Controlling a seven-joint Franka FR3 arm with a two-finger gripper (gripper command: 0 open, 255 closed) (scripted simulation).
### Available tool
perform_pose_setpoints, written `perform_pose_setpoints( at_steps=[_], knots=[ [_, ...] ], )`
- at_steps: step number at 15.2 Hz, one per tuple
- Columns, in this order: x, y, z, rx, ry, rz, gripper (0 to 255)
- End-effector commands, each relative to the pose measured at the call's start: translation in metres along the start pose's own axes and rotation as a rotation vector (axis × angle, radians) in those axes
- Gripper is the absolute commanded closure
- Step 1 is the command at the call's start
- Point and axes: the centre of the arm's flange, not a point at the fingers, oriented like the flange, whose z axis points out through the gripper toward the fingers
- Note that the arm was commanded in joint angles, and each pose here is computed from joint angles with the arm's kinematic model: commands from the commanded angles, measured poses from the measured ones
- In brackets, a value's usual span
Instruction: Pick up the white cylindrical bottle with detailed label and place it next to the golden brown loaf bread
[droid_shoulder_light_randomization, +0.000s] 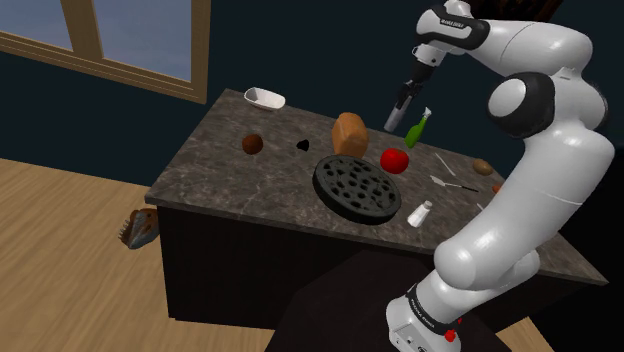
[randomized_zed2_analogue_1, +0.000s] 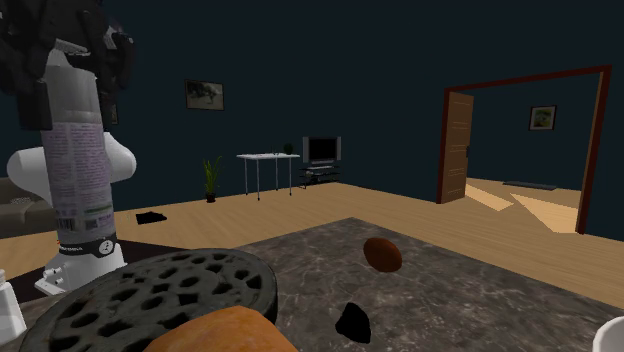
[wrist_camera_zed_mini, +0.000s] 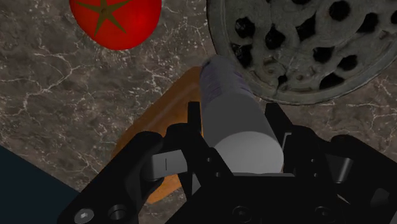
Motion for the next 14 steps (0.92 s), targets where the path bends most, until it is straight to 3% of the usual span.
perform_pose_setpoints(
  at_steps=[1, 4, 14],
  knots=[
    [-0.008, 0.024, -0.001, 0.000, 0.000, -0.002, 255],
    [-0.017, 0.057, -0.001, 0.000, 0.000, -0.002, 255],
    [-0.018, 0.057, 0.052, 0.000, 0.000, -0.002, 255]
  ],
)
